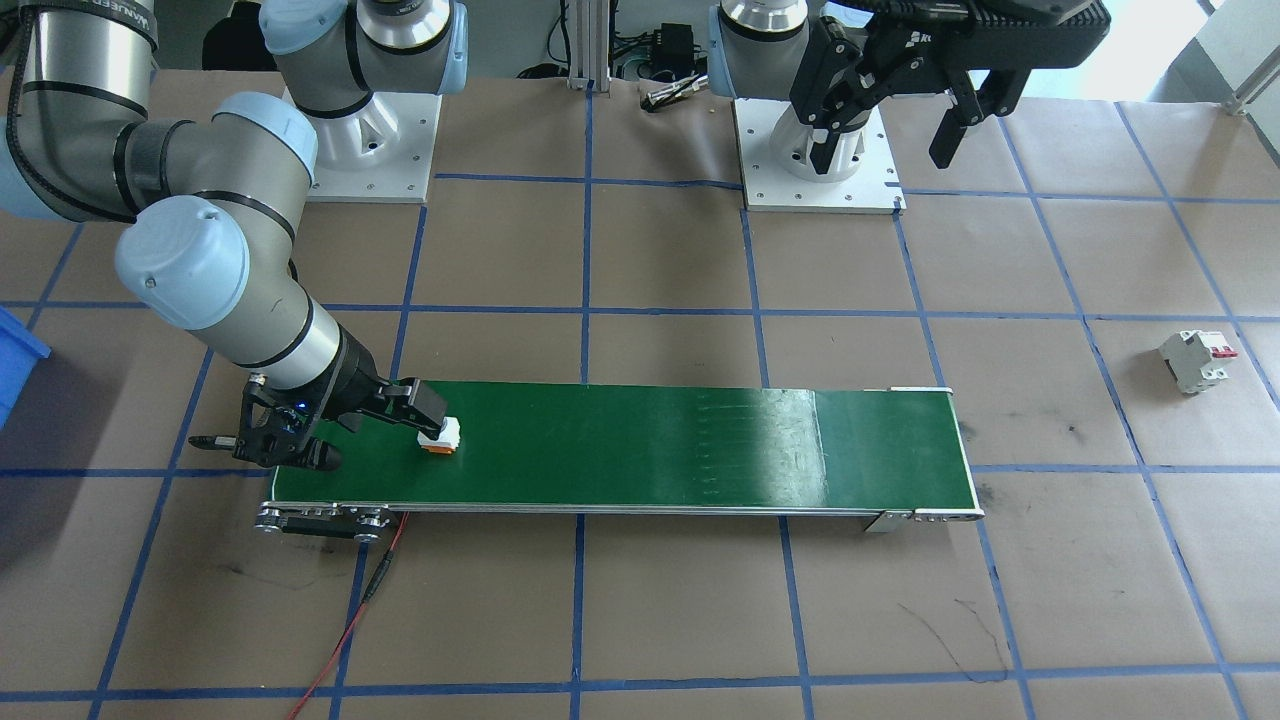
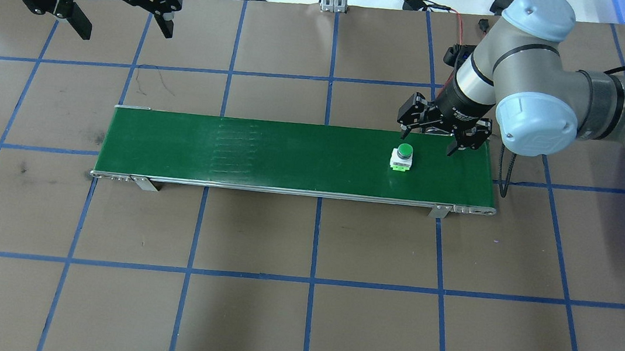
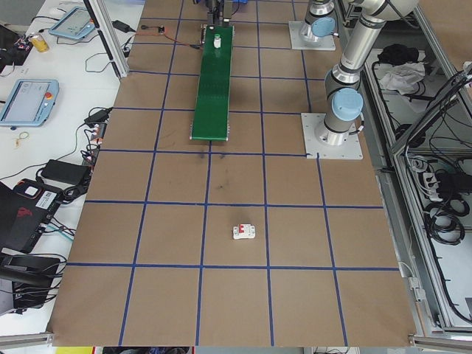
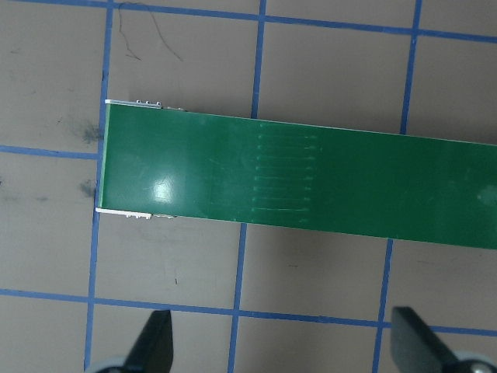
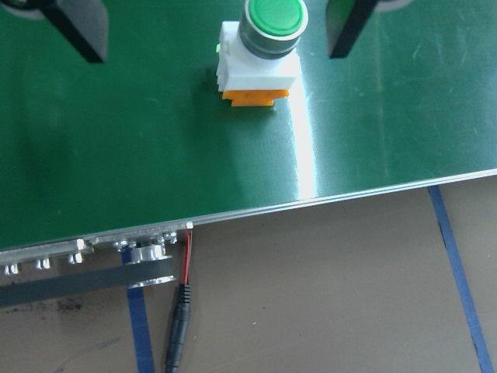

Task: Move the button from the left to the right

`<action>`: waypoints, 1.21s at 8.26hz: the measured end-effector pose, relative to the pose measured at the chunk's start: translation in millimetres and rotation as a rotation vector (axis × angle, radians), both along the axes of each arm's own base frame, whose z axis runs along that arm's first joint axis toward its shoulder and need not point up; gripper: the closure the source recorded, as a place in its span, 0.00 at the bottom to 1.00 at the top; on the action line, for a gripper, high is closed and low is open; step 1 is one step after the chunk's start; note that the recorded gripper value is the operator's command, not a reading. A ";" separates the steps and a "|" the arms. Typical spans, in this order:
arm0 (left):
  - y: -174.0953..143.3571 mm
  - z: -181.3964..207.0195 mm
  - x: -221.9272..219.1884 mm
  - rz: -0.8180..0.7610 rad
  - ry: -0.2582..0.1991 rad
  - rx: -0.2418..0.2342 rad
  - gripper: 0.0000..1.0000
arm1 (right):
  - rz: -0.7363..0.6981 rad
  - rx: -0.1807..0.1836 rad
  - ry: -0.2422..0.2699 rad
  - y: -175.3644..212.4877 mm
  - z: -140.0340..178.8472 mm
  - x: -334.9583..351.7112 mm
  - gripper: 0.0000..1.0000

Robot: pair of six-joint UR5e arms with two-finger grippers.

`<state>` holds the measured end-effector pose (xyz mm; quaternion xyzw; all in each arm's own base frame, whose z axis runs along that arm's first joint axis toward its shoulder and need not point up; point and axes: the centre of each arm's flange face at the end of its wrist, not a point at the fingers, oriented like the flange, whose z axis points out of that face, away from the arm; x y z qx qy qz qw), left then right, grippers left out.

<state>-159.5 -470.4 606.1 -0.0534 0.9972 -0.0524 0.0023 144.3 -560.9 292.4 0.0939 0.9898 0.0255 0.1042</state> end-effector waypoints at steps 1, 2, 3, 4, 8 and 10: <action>0.4 0.7 0.0 0.001 0.000 -0.002 0.00 | 0.001 0.007 0.001 1.7 -3.5 -0.1 0.14; 0.5 0.9 0.0 0.002 0.001 -0.002 0.00 | 0.007 0.015 0.007 2.4 -7.9 -0.7 0.27; 0.5 0.7 -0.1 0.001 0.001 -0.001 0.00 | 0.021 0.024 0.044 3.3 -13.7 -4.4 0.34; 0.3 -1.6 -0.9 -0.001 0.001 0.007 0.00 | 0.061 0.031 0.094 5.5 -19.8 -9.5 0.37; 0.0 -4.3 -2.2 -0.004 0.000 0.012 0.00 | 0.130 0.038 0.148 9.3 -25.8 -15.5 0.62; -0.2 -4.8 -2.4 -0.001 0.001 0.012 0.00 | 0.186 -0.017 0.158 1.5 -5.6 -21.0 0.62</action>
